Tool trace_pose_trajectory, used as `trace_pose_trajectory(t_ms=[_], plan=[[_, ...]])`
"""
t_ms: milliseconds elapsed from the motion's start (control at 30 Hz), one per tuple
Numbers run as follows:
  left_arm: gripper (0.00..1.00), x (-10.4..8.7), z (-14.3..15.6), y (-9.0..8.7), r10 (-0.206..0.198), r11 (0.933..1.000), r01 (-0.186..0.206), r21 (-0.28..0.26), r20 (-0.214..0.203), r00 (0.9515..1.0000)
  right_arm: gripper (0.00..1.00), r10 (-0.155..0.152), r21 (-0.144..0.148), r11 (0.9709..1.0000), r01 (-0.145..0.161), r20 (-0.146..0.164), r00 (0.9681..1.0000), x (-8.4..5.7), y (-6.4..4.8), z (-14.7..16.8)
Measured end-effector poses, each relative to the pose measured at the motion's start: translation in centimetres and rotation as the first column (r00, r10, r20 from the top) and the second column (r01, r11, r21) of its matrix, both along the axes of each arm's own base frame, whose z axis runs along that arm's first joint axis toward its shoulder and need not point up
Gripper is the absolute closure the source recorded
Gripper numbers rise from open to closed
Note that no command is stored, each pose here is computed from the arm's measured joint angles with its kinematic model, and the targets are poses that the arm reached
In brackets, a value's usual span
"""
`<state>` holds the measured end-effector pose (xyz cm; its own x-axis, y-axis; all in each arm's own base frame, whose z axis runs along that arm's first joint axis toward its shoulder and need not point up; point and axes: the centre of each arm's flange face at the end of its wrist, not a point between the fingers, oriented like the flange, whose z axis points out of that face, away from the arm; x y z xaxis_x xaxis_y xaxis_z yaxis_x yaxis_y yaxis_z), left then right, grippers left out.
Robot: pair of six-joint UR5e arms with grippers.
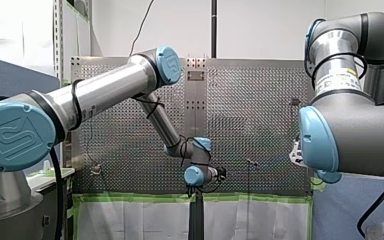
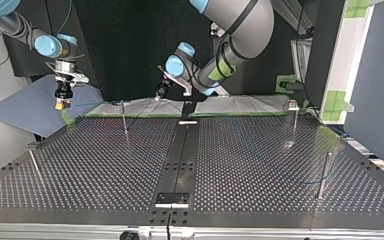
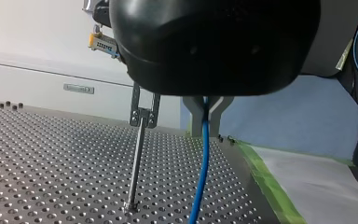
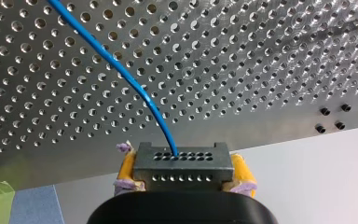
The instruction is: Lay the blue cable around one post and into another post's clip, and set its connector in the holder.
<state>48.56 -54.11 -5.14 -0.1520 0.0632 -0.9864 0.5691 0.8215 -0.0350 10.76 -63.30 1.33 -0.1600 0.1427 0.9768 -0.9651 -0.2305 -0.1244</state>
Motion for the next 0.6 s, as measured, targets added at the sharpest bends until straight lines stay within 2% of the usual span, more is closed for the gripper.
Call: trace_pose_trajectory(t_ms=[267,600], plan=[[1.00,0.10,0.02,0.01,-0.010,0.9999,0.010,-0.003,-0.001,1.0000,0.64,-0.010,0.002,1.0000,0.010,0.003,0.9999,-0.08,0.00,-0.07],[1.00,0.96,0.62,-0.11,-0.001,0.9999,0.001,-0.015,0.005,1.0000,0.64,-0.016,0.000,0.9999,0.016,0.008,0.9998,-0.32,-0.14,-0.02]])
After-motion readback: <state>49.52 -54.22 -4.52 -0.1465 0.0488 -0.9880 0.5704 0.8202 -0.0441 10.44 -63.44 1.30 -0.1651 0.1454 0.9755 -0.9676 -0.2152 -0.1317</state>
